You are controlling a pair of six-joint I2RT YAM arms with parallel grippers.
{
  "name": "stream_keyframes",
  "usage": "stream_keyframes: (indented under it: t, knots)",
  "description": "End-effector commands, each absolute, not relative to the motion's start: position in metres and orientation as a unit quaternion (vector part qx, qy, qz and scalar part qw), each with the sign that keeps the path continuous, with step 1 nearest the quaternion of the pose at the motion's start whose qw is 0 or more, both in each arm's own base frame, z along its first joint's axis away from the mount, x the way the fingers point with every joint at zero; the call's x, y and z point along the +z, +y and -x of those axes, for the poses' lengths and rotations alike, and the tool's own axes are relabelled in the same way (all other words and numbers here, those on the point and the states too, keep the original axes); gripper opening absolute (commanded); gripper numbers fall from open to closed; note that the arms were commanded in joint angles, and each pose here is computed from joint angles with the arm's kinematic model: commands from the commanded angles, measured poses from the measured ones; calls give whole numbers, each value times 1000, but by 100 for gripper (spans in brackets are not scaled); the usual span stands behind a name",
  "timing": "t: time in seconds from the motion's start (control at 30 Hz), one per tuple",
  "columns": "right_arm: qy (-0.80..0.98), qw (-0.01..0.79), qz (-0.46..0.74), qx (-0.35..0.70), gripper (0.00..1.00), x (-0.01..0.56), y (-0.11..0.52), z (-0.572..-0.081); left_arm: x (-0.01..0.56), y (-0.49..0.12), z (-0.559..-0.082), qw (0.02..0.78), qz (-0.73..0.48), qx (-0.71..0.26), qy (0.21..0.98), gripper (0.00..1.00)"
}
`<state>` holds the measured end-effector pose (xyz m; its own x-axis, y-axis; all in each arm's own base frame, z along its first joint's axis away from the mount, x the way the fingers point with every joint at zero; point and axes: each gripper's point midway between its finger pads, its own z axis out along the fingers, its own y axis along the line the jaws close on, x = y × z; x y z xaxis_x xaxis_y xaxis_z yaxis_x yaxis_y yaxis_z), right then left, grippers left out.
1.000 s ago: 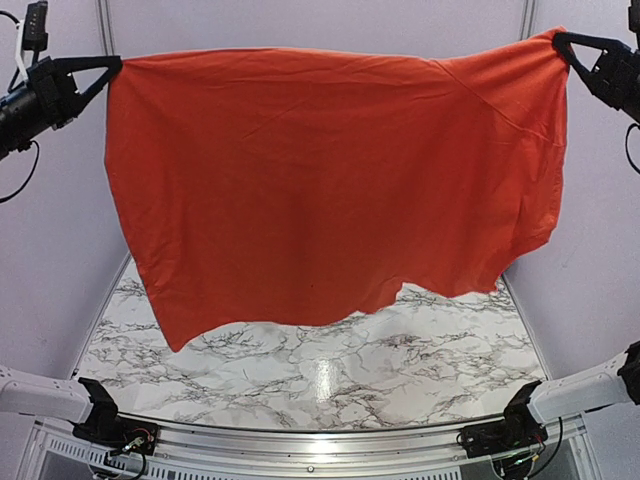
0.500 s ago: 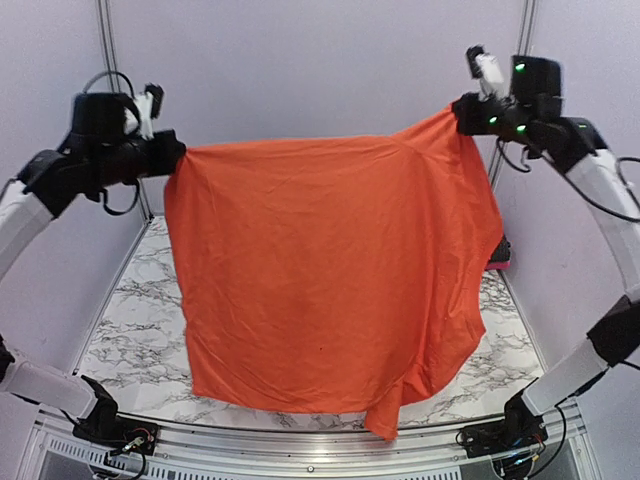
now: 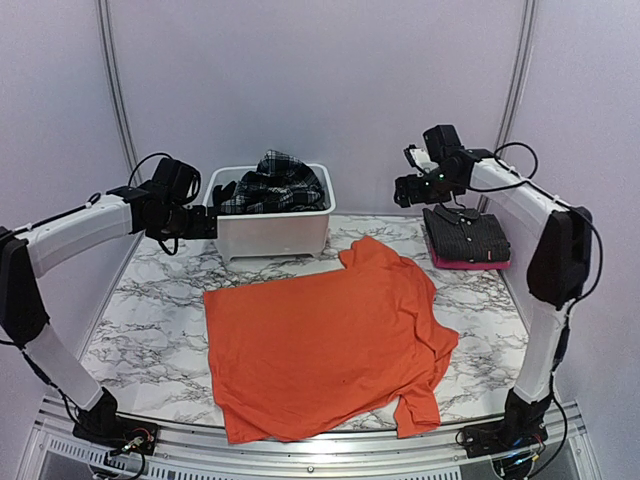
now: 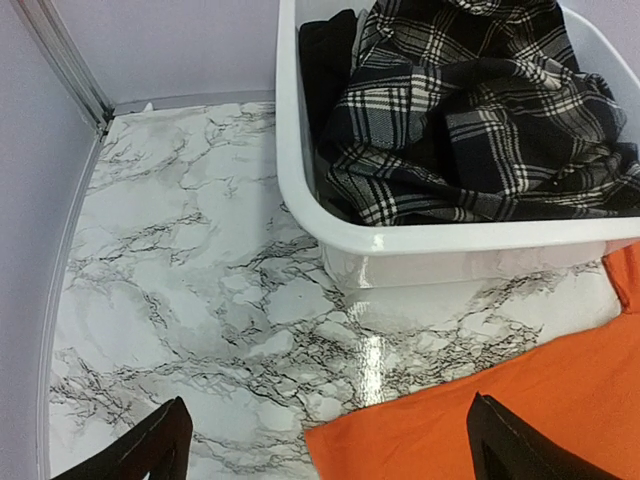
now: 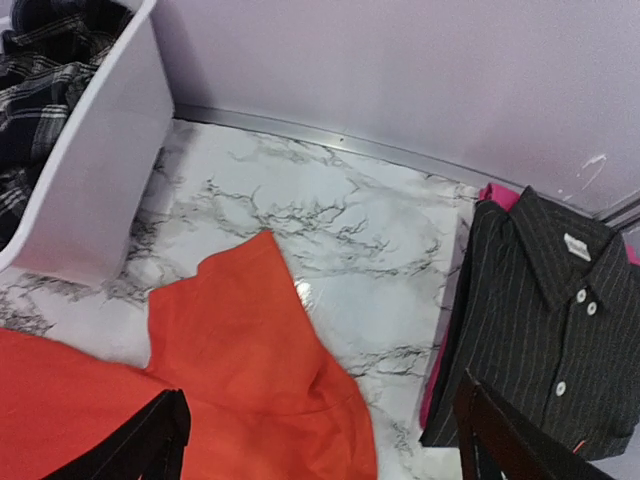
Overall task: Fold and stack the mixed laundry pile
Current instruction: Flatten out the crumpled T-shirt at the center of the board.
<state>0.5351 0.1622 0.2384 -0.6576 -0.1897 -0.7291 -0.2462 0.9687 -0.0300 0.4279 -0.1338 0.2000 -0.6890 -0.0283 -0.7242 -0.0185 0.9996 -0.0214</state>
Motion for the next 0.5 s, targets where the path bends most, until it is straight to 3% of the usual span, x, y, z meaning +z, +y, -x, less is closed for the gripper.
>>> stream_keyframes:
  t: [0.0,0.17,0.47]
  knots:
    - [904,382,109,159,85,258,179,-471,203,-147,-403,396,1,-55,917,99]
    - [927,288,109,215,75,176,194,-409,143,-178,-352,322,-55,-94,940,97]
    - [946,217,98,221,65,109,198,-381,70,-187,-335,243,-29,-116,963,64]
